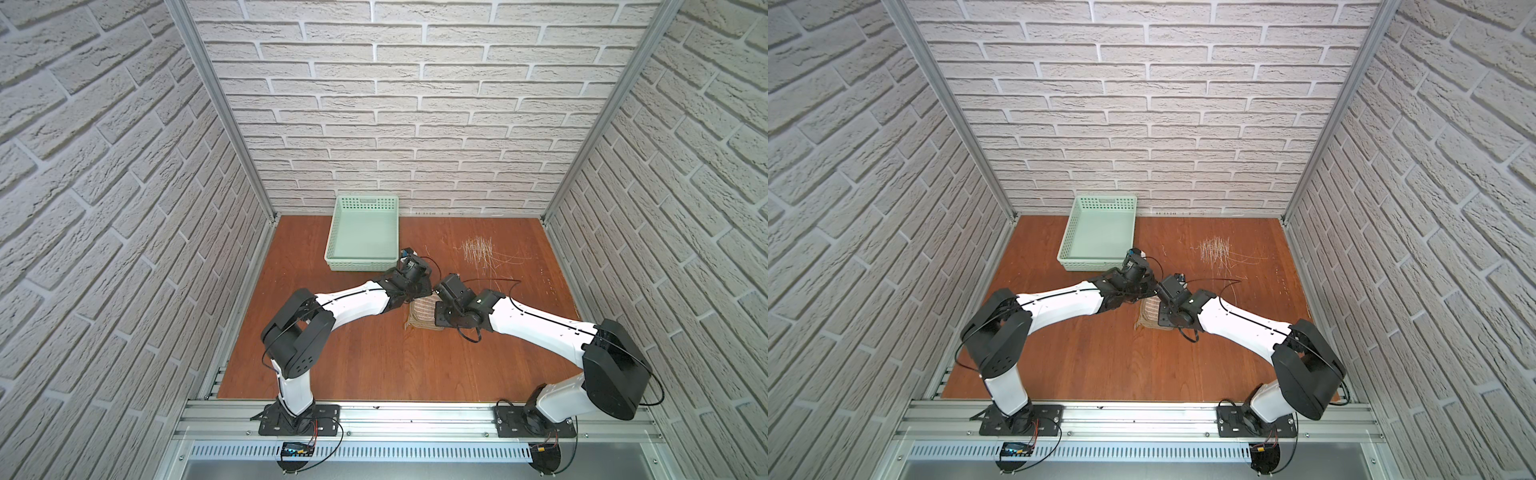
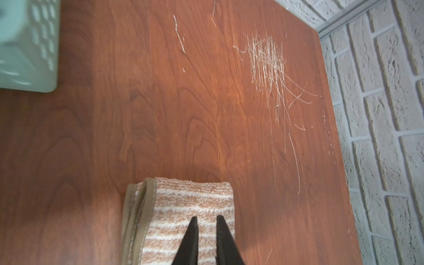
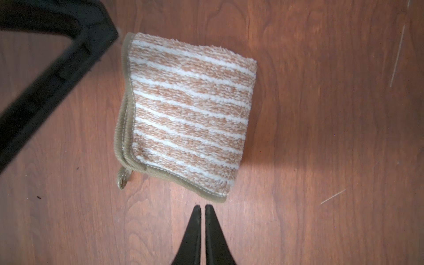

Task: Fold the square dishcloth
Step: Smooth out the cleaning item at the center of the board.

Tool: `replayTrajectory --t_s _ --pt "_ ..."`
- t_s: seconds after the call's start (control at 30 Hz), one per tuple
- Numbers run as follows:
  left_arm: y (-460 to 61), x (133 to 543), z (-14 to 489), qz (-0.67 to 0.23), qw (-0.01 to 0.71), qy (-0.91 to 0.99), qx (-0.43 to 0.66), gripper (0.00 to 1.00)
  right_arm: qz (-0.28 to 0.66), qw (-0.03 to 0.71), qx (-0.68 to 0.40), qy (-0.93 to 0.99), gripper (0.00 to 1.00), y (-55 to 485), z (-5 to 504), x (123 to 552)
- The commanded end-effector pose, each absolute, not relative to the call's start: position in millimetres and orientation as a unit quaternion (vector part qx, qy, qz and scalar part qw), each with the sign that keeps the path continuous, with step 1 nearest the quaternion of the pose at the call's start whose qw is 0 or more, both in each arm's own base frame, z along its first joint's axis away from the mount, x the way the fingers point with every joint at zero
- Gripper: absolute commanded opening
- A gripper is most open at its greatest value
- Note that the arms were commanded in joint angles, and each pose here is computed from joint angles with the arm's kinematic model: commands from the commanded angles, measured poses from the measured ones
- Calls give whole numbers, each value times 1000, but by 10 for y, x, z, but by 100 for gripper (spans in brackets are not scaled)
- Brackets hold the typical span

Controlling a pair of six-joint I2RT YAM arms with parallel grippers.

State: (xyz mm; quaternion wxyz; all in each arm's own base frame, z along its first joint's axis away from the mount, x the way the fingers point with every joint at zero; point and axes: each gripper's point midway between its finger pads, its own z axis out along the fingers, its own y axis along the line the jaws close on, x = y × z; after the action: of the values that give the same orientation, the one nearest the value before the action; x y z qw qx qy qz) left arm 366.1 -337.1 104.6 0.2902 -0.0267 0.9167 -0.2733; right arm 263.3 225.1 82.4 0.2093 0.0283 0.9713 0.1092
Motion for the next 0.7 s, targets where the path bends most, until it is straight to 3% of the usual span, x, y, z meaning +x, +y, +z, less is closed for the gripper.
replayTrajectory --t_s 0.0,0.67 --pt "-3393 3691 913 -286 260 922 -11 16 112 223 38 968 10 2243 796 2715" --pt "-3192 3838 452 -276 229 932 -50 16 100 185 43 977 13 2226 371 2696"
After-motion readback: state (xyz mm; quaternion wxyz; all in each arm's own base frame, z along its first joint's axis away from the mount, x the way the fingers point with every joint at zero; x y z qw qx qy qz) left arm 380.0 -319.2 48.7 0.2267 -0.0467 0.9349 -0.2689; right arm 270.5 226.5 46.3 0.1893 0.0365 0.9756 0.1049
